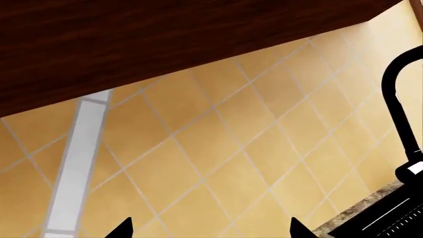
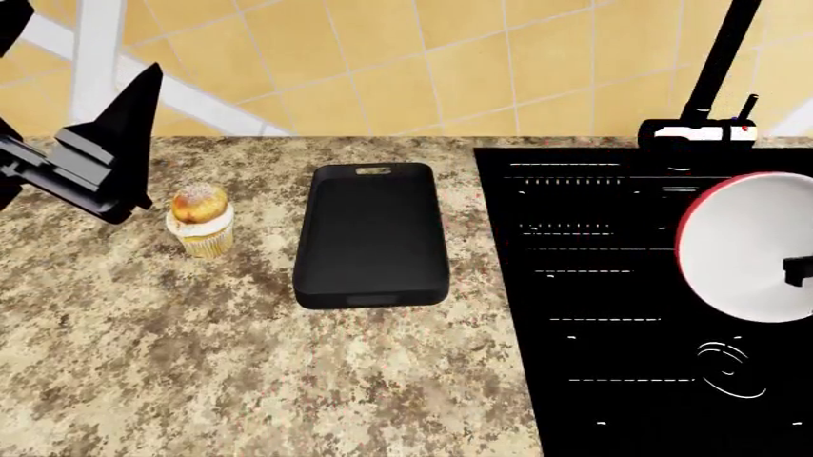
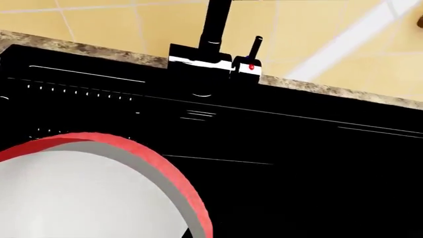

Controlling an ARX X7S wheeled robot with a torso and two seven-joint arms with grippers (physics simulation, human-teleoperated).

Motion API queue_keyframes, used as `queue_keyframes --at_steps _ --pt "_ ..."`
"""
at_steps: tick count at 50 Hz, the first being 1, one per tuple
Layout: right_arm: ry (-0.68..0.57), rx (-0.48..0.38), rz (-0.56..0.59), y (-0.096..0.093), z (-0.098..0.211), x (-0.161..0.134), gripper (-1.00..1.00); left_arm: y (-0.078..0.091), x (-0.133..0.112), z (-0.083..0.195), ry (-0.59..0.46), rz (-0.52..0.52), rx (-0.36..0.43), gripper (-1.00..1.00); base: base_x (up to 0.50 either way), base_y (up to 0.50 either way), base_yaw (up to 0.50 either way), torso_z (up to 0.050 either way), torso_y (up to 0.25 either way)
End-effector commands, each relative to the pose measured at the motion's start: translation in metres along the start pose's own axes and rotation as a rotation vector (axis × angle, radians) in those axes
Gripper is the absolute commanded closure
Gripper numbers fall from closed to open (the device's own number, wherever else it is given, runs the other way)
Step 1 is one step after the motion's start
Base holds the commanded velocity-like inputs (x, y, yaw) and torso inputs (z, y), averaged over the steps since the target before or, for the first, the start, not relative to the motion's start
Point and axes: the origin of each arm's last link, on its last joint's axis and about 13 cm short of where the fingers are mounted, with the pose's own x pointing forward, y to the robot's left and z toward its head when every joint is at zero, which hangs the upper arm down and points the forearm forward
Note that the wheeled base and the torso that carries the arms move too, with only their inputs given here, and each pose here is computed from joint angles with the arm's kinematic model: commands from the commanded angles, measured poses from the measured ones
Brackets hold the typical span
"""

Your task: Move the fresh-baked cupcake off the tray onto the counter, and place the bowl used for mixing into the sink.

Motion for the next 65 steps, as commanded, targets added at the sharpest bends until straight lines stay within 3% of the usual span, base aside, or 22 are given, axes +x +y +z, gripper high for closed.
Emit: queue_keyframes --at_steps 1,24,65 --pt "-0.026 -0.042 -0.106 -0.009 0.009 -0.005 1.00 -0.001 0.000 0.000 0.000 -0.001 0.002 -1.00 0.00 0.00 0.00 0.000 0.000" --pt "0.152 -0.249 -0.229 -0.008 0.002 0.022 1.00 -0.001 -0.004 0.002 0.010 0.004 0.021 -1.00 0.00 0.00 0.00 0.000 0.001" --pt "0.364 -0.415 -0.251 -0.004 -0.022 0.042 1.00 0.000 -0.007 -0.001 0.023 0.004 0.032 -1.00 0.00 0.00 0.00 0.000 0.000"
